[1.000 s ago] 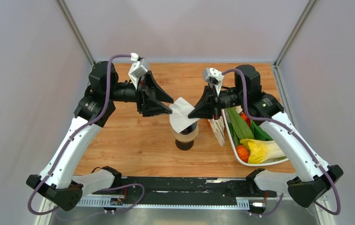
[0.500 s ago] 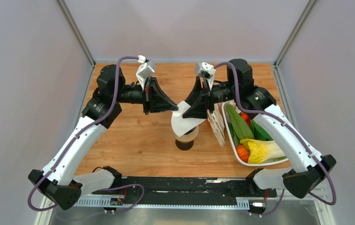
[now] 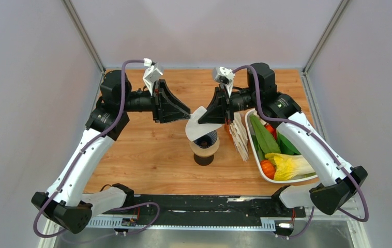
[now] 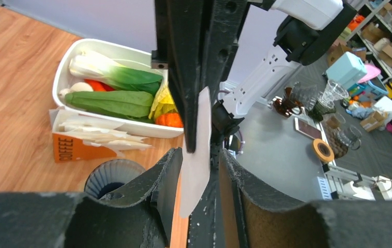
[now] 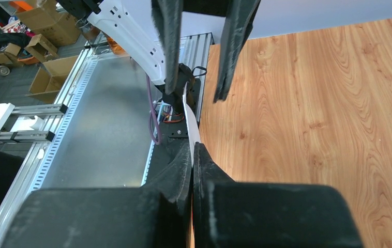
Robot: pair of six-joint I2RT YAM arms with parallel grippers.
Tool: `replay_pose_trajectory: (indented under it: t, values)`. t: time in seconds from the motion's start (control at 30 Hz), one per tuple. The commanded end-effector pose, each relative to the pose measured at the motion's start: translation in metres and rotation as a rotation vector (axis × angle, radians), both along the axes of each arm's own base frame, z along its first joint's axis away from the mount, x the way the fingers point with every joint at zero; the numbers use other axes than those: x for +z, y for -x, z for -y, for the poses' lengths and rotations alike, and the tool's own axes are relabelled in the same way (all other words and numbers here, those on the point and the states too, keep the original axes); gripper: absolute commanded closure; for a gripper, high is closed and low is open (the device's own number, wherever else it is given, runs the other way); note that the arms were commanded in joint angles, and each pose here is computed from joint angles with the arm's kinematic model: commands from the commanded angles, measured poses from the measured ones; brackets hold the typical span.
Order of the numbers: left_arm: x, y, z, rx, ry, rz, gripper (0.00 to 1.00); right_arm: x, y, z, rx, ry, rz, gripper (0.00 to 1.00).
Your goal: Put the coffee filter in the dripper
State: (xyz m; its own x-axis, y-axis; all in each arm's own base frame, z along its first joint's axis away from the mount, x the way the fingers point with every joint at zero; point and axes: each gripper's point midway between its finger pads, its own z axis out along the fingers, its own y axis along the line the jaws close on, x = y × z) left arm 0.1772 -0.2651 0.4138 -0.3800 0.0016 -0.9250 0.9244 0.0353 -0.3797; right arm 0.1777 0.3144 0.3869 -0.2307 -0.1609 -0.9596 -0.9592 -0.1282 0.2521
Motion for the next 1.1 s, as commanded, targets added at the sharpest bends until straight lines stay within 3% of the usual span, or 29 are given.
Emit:
replay_pose_trajectory:
  t: [0.0, 0.4, 0.53, 0.63, 1.07]
  values:
    - [0.008, 0.017, -0.016, -0.054, -0.001, 0.073, 0.59, 0.013, 0.013, 0.003, 0.055, -0.049, 0.074, 1.00]
    - [0.009, 0.022, -0.016, -0.099, 0.008, 0.103, 0.71, 0.010, 0.019, -0.001, 0.079, -0.045, 0.088, 1.00]
    - [0.012, 0.020, -0.014, -0.108, 0.024, 0.084, 0.83, 0.010, 0.020, -0.002, 0.081, -0.046, 0.095, 1.00]
    - [0.012, 0.019, -0.013, -0.113, 0.027, 0.077, 0.98, 0.010, 0.022, -0.001, 0.083, -0.048, 0.103, 1.00]
    - [-0.003, 0.011, -0.009, -0.113, 0.013, 0.022, 1.00, 0.017, 0.026, -0.002, 0.101, -0.067, 0.142, 1.00]
